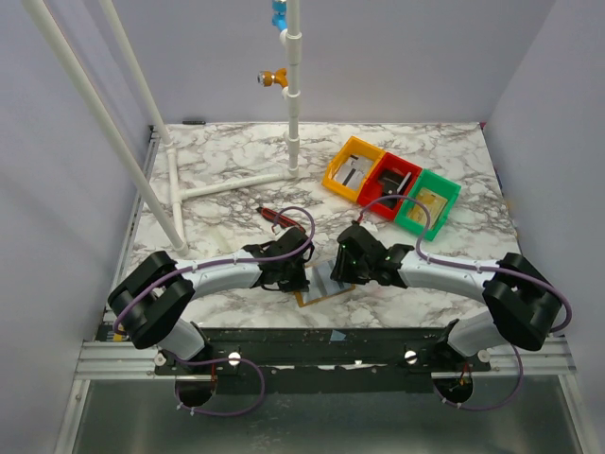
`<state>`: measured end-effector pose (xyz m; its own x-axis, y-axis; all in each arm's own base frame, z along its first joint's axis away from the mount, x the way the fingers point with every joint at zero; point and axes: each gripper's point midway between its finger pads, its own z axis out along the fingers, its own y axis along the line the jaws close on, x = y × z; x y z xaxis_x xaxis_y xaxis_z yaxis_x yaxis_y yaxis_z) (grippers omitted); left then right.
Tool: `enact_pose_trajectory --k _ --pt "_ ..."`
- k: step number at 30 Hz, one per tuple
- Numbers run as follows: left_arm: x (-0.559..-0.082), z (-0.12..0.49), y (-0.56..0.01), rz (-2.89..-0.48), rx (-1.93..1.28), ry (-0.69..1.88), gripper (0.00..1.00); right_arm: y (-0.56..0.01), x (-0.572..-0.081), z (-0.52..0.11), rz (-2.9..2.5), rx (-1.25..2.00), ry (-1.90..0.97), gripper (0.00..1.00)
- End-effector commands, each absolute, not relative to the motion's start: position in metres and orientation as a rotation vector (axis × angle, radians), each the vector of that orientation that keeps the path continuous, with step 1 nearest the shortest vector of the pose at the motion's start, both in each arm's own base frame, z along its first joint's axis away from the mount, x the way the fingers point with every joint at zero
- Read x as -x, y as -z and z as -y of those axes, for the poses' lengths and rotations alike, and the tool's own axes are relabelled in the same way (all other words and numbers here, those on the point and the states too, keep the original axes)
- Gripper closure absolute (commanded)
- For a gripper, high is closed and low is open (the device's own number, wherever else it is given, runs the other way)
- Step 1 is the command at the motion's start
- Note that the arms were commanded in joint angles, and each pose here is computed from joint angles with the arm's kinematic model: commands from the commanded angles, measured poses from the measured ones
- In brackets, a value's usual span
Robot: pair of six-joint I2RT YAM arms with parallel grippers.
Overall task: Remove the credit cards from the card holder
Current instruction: Remove the credit card from the card holder.
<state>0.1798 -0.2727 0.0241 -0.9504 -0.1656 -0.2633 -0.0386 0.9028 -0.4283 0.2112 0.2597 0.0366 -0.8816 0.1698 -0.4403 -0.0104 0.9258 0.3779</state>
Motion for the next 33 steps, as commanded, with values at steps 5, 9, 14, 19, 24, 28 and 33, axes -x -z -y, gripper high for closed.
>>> enact_pose_trajectory --k 5,9,14,19,24,28,33 --pt "-0.173 0.259 -0.013 -2.824 0.124 0.519 1.0 -0.03 -0.21 -0.233 -2.614 -0.101 -0.35 0.59" --pt "-0.173 0.259 -0.012 -2.824 0.122 0.516 1.0 -0.029 -0.207 -0.238 -2.631 -0.095 -0.382 0.59" --pt "-0.174 0.259 -0.012 -2.824 0.123 0.519 1.0 -0.03 -0.203 -0.246 -2.639 -0.095 -0.451 0.59" --pt "-0.175 0.26 -0.01 -2.823 0.124 0.518 1.0 -0.038 -0.202 -0.256 -2.636 -0.081 -0.521 0.59" --pt "-0.175 0.26 -0.01 -2.822 0.125 0.519 1.0 -0.029 -0.201 -0.257 -2.665 -0.079 -0.505 0.58" --pt "-0.175 0.26 -0.011 -2.82 0.124 0.522 1.0 -0.024 -0.204 -0.248 -2.656 -0.1 -0.439 0.49" --pt "-0.175 0.259 -0.011 -2.82 0.119 0.52 1.0 -0.023 -0.205 -0.247 -2.655 -0.094 -0.429 0.47"
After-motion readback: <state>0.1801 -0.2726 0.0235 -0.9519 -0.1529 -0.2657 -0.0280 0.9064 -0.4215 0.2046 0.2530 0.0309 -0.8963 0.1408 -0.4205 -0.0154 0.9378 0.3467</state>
